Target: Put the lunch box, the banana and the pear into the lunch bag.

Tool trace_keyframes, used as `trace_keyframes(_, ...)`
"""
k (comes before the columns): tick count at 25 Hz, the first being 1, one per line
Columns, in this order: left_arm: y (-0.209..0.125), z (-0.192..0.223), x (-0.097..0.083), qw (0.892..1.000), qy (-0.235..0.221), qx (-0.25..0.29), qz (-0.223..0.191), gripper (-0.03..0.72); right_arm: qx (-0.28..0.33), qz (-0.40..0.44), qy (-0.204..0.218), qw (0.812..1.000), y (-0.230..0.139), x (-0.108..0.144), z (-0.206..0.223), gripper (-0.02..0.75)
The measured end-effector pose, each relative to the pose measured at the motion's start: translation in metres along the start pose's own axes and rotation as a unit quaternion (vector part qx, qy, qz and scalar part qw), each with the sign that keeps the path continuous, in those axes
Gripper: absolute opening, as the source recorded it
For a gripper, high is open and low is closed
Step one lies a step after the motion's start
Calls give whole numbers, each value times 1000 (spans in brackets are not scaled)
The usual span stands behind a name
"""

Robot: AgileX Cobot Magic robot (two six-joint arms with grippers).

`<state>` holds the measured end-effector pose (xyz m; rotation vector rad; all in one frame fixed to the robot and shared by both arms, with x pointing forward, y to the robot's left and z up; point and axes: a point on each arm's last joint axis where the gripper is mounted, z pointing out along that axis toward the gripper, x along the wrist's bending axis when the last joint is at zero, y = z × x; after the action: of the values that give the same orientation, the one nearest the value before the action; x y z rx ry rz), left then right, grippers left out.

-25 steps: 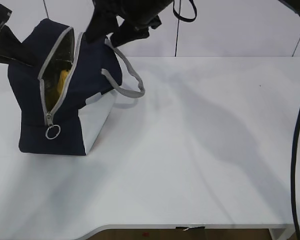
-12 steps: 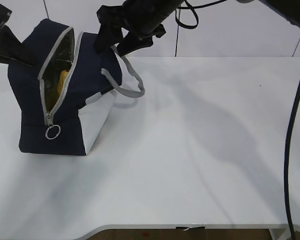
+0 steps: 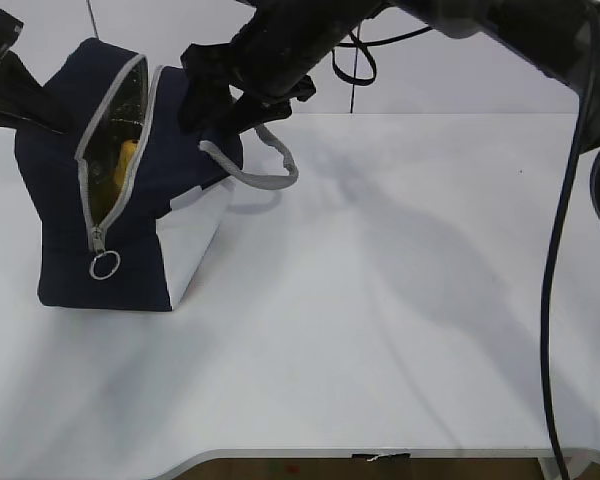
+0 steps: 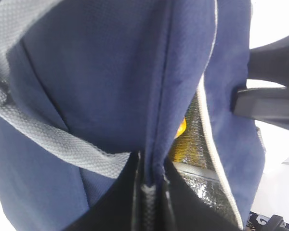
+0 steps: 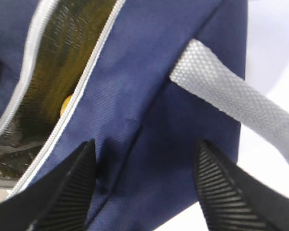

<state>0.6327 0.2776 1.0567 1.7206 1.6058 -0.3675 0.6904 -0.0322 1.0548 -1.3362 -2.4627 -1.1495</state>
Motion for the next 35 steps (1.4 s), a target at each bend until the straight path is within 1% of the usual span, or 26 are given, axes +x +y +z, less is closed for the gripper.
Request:
trace_keyframes(5,0,0,0,1000,0,0,0,15,-2,6,8,1000,-1,0,5,493)
trace_keyframes(8,0,0,0,1000,0,0,0,15,-1,8,11,1000,-1,0,5,442)
trace_keyframes(11,0,0,0,1000,0,0,0,15,4,8,14,1000,-2,0,5,336)
trace_keyframes(16,0,0,0,1000,0,0,0,15,14,6,16,1000,-4,1,5,78)
trace_keyframes(17,0,0,0,1000,0,0,0,15,15,3,17,1000,-4,1,5,43)
trace_keyframes(18,0,0,0,1000,0,0,0,15,16,2,17,1000,-4,1,5,26)
trace_keyframes(22,0,0,-1,1000,-5,-2,-4,15,26,-5,16,1000,-6,1,5,15)
trace_keyframes(25,2,0,-5,1000,-25,-11,-15,15,38,-19,2,999,-6,0,1,12)
trace_keyframes(29,4,0,-9,998,-51,-23,-35,15,36,-38,-38,998,-2,-1,-8,12)
trace_keyframes(32,4,4,-15,997,-57,-19,-38,15,35,-45,-63,996,0,-1,-15,10)
trace_keyframes(35,1,18,-31,997,-67,-5,-26,15,29,-56,-97,993,4,2,-33,10)
